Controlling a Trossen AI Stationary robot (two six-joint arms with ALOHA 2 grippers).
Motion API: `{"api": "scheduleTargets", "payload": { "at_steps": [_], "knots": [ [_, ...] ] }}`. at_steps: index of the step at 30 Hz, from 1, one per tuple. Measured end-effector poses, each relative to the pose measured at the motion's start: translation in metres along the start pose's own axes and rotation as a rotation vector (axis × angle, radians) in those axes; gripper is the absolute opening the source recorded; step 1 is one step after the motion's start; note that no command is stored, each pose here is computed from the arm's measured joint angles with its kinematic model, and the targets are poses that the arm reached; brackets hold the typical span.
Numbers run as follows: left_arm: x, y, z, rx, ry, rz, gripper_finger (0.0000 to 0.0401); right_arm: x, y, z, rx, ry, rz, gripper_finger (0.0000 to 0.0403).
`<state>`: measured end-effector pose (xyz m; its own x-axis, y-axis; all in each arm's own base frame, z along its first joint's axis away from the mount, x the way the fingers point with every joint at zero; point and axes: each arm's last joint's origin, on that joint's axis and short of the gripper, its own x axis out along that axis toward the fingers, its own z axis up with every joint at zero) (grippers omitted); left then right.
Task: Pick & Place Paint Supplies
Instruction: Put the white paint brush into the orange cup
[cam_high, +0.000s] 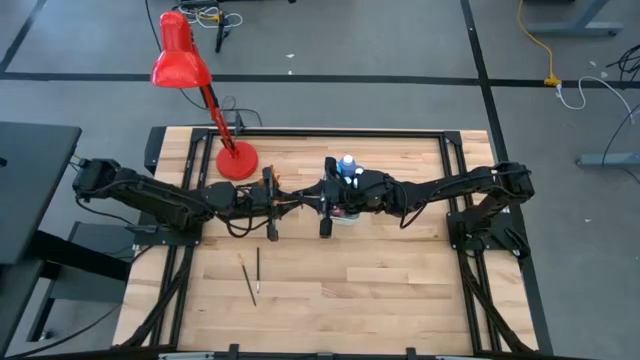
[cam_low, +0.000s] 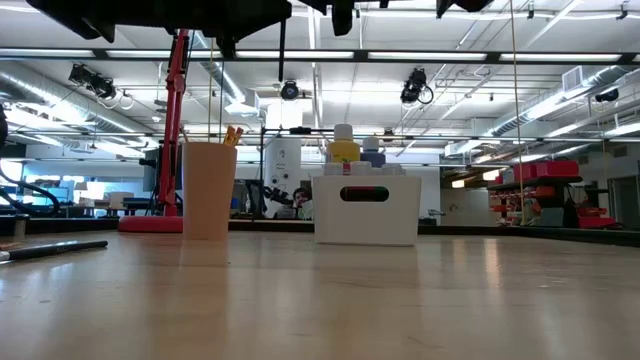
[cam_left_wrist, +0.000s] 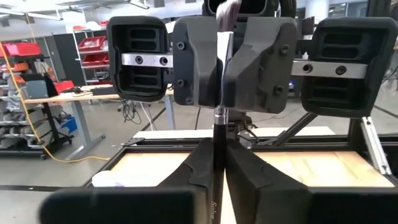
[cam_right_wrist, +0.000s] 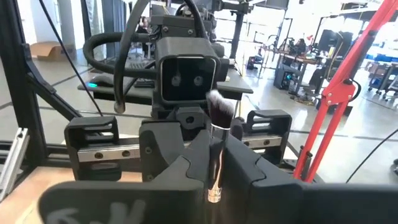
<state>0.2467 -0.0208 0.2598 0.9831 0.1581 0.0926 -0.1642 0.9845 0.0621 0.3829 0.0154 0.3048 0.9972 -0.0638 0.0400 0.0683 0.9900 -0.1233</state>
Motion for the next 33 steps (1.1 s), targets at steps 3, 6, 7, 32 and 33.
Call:
{"api": "scheduleTargets", "payload": {
  "at_steps": [3,6,7,32,33],
  "knots": [
    [0.0,0.0,0.0,0.001,0.001,0.006,0.002,0.0,0.0,0.0,-0.008,0.005,-0.006,0.0052],
    [0.0,0.001,-0.001,-0.001,0.011,0.048,0.0024,0.0,0.0,-0.002,-0.012,0.022,-0.005,0.0081],
    [0.0,0.002,-0.002,0.002,0.02,0.067,0.0026,0.0,0.0,-0.003,-0.018,0.031,-0.008,0.009],
    [-0.075,0.017,-0.017,0.021,0.109,0.383,0.0029,-0.013,0.017,-0.028,-0.019,0.375,-0.185,0.0162],
    [-0.077,0.017,-0.025,0.01,0.114,0.384,0.003,-0.013,0.017,-0.028,-0.003,0.378,-0.169,0.0162]
  ]
}}
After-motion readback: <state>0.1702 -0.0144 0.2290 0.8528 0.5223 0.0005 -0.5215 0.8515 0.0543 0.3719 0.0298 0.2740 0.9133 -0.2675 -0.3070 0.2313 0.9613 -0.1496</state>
